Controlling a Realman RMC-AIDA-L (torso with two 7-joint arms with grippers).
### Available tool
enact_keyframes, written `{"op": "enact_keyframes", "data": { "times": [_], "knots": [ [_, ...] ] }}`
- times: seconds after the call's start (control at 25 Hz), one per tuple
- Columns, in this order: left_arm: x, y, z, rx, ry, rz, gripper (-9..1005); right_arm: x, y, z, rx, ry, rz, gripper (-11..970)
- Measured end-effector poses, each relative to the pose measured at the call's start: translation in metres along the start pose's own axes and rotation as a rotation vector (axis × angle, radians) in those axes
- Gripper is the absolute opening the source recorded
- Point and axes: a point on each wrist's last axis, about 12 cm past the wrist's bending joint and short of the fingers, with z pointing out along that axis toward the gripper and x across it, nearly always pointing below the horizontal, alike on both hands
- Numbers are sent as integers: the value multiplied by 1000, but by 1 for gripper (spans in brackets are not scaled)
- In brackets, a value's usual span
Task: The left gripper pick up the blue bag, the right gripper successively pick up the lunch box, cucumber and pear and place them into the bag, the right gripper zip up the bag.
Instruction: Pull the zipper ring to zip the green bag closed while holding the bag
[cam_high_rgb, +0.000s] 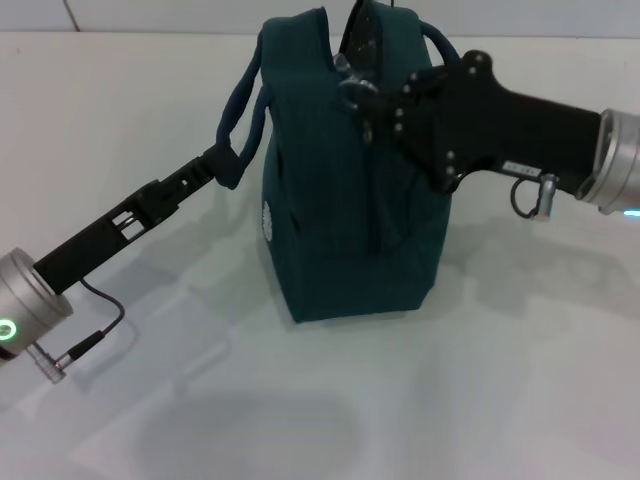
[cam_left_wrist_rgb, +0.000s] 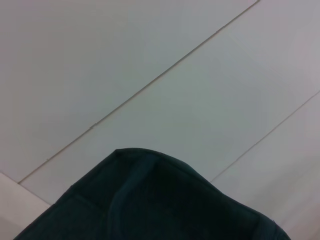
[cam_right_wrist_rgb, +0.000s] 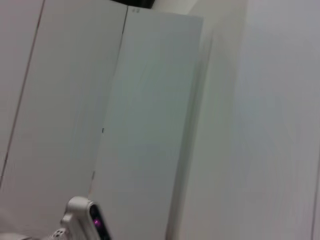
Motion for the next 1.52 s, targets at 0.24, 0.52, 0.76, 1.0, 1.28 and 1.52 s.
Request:
{"op": "enact_keyframes", "data": {
  "times": [0.24,0.52,0.76,1.0,1.28,1.52],
  "knots": [
    [-3,1,-12,-22,14,53,544,3,4,15,-48,32,-3,11],
    [-1,-1,-36,-63,79,202,545,3,6,34,-76,45,-19,11],
    [-1,0,-32,-51,105,257,545,4,6,35,-79,48,-18,11],
    [-7,-2,-21,-17,111,281,545,3,5,36,-82,47,-21,11],
    [-9,-5,-14,27,113,324,545,4,6,35,-80,48,-19,10],
    [-8,-7,-13,52,114,348,544,4,6,35,-80,48,-19,10]
  ]
}}
